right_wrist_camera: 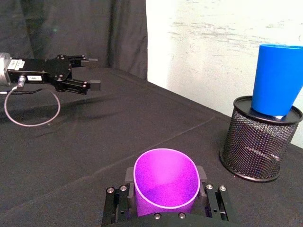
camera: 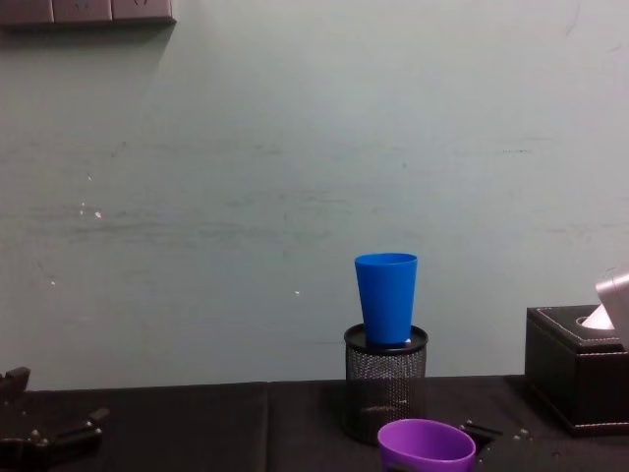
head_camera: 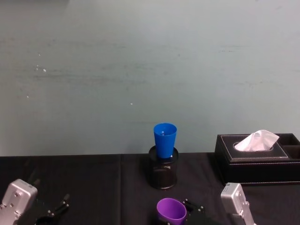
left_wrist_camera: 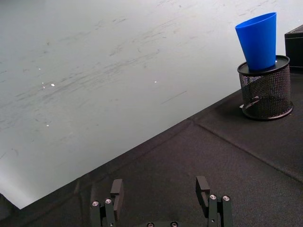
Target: Pick up one cup with a gripper and tap it against the other cup.
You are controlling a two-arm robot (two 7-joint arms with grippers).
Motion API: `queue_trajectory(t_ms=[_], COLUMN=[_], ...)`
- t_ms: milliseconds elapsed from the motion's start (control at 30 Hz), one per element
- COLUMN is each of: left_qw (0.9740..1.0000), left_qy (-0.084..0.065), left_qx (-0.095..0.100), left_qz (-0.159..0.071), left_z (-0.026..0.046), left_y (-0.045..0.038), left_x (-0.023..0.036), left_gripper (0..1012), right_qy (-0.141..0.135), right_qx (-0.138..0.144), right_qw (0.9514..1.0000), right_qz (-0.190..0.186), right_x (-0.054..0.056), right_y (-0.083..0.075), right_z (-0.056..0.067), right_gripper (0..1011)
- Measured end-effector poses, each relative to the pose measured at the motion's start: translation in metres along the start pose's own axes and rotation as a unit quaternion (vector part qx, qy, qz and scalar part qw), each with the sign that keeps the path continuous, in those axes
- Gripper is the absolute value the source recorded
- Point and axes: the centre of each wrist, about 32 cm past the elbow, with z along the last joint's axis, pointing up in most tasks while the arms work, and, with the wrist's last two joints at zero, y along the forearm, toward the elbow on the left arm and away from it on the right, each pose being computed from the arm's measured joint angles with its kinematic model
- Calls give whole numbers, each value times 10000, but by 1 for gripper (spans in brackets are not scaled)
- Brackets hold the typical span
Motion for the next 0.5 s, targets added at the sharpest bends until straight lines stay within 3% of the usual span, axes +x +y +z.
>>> queue_trajectory(t_ms=[500], left_qw=[10000], left_qy=[0], left_qx=[0], left_qz=[0], left_z=[0], left_y=[0], left_x=[0], left_gripper=[1000], right_qy=[4], right_qx=[0], right_qw=[10000], right_qz=[-1], right_x=[0], right_y=[0], right_z=[0], right_gripper=[736])
